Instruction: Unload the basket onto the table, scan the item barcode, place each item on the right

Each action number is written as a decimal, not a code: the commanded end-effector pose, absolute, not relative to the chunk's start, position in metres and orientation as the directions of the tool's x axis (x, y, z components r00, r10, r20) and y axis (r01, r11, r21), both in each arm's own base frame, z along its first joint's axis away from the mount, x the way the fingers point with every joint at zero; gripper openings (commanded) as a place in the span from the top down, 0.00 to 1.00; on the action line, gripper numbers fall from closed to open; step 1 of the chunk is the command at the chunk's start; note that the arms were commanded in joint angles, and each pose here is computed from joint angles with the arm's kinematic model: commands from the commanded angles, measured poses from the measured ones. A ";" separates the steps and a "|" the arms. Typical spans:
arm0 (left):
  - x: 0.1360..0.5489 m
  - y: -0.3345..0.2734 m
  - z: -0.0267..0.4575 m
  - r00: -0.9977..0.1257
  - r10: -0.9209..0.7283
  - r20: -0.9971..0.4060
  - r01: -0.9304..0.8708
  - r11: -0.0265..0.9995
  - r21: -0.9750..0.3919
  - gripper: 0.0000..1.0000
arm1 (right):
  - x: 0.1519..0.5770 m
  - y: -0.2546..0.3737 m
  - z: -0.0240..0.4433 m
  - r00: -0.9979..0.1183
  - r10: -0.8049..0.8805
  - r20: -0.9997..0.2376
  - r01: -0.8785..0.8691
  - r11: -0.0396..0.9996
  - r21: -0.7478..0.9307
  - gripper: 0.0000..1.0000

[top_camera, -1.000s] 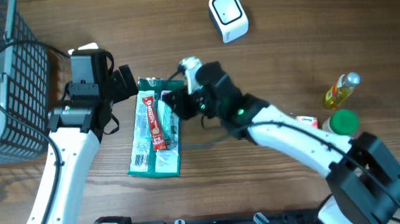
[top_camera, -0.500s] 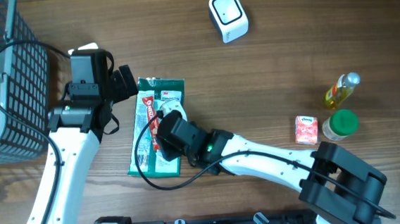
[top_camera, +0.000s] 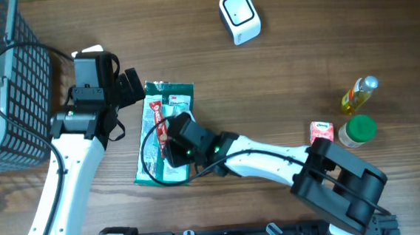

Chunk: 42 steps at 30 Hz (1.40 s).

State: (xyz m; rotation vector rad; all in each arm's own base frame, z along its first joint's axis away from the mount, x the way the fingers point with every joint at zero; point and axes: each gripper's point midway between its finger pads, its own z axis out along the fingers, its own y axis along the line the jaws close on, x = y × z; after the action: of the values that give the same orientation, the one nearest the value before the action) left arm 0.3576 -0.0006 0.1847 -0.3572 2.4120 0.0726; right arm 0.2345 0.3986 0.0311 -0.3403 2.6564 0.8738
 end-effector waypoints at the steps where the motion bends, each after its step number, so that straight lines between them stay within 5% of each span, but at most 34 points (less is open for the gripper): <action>1: 0.360 0.002 0.191 -0.708 -0.255 -0.659 -0.292 0.955 -0.055 0.00 | 0.233 0.401 0.029 -0.945 -0.102 -0.309 -0.275 0.761 0.588 0.62; 11: 0.360 0.002 0.191 -0.708 -0.255 -0.659 -0.292 0.955 -0.055 0.00 | 0.230 0.405 0.011 -0.955 -0.110 -0.275 -0.261 0.755 0.602 0.69; 12: 0.360 0.002 0.191 -0.708 -0.255 -0.659 -0.292 0.955 -0.055 0.00 | 0.230 0.406 0.010 -0.954 -0.112 -0.278 -0.264 0.754 0.601 0.72; 14: 0.360 0.002 0.191 -0.708 -0.255 -0.659 -0.292 0.955 -0.055 0.00 | 0.231 0.409 0.015 -0.938 -0.145 -0.315 -0.315 0.736 0.599 0.96; 17: 0.360 0.002 0.191 -0.708 -0.255 -0.659 -0.292 0.955 -0.055 0.00 | 0.237 0.406 0.034 -0.913 -0.155 -0.378 -0.362 0.734 0.575 0.96; 21: 0.360 0.002 0.191 -0.708 -0.255 -0.659 -0.292 0.955 -0.055 0.00 | 0.256 0.367 0.086 -0.801 -0.201 -0.564 -0.460 0.809 0.365 0.96; 24: 0.360 0.002 0.191 -0.708 -0.255 -0.659 -0.292 0.955 -0.055 0.00 | 0.267 0.318 0.102 -0.667 -0.392 -0.634 -0.534 0.844 0.041 0.96; 30: 0.360 0.002 0.191 -0.708 -0.255 -0.659 -0.292 0.955 -0.055 0.00 | 0.296 0.278 0.094 -0.448 -0.720 -0.530 -0.586 0.684 -0.434 0.96; 42: 0.360 0.002 0.191 -0.708 -0.255 -0.659 -0.292 0.955 -0.055 0.00 | 0.330 0.285 0.086 -0.210 -0.952 -0.222 -0.433 0.295 -0.852 0.96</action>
State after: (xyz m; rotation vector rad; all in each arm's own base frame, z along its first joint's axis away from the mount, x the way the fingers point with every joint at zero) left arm 0.3576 -0.0006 0.1847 -0.3572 2.4120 0.0726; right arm 0.3255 0.2906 0.0874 -1.1566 1.9021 -0.6168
